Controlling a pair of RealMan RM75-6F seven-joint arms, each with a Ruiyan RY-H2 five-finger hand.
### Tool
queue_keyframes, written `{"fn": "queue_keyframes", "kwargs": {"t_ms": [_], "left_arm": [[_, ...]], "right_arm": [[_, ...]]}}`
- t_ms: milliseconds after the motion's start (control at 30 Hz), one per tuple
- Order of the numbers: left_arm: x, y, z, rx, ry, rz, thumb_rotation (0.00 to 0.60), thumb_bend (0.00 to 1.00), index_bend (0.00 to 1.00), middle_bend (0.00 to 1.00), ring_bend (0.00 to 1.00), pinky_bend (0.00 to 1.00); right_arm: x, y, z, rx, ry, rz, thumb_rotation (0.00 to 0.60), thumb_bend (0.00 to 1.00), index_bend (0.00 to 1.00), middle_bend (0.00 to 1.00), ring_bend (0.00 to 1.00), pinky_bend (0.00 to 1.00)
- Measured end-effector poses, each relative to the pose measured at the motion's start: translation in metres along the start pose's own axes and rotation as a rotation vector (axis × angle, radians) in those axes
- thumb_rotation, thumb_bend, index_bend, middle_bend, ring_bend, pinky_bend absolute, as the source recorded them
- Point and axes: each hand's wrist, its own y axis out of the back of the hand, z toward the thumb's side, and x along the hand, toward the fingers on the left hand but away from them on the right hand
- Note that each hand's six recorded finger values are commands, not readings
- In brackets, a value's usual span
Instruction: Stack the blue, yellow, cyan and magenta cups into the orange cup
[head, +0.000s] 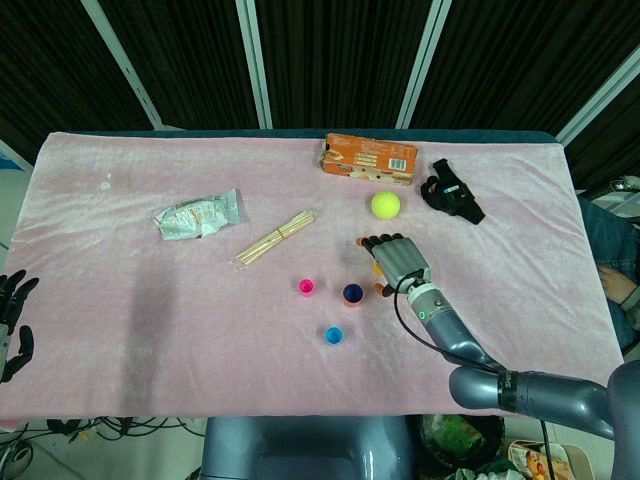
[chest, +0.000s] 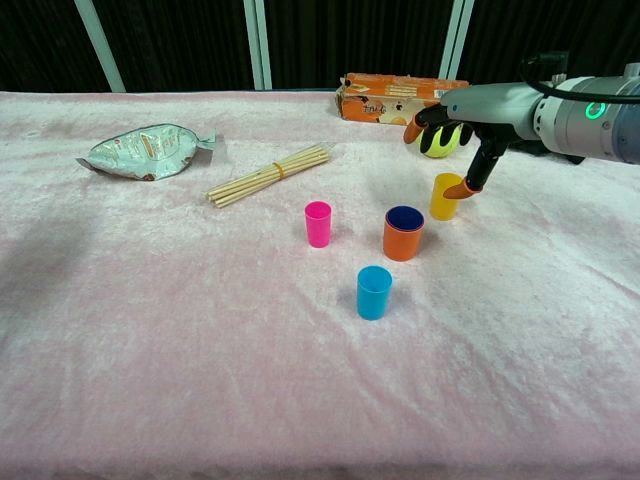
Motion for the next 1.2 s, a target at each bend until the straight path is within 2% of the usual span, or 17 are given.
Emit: {"fn": "queue_keyframes", "kwargs": {"t_ms": [200, 467, 1200], "left_arm": [[0.000, 0.000, -0.001, 0.003, 0.007, -0.001, 0.600, 0.71, 0.09, 0.03, 0.00, 0.01], [0.000, 0.000, -0.003, 0.008, 0.016, -0.001, 0.600, 0.71, 0.09, 0.03, 0.00, 0.01], [0.001, 0.000, -0.004, 0.013, 0.019, -0.003, 0.600, 0.71, 0.09, 0.03, 0.00, 0.01]], "right_arm": [[-0.008, -0.011, -0.011, 0.001, -0.024, 0.011, 0.600, 0.20, 0.25, 0.27, 0.19, 0.21], [-0.020, -0.024, -0.022, -0.001, -0.034, -0.016, 0.600, 0.22, 0.33, 0.33, 0.21, 0.21], [-0.035, -0.031, -0.030, 0.002, -0.048, -0.026, 0.600, 0.28, 0.41, 0.40, 0.24, 0.21]]}}
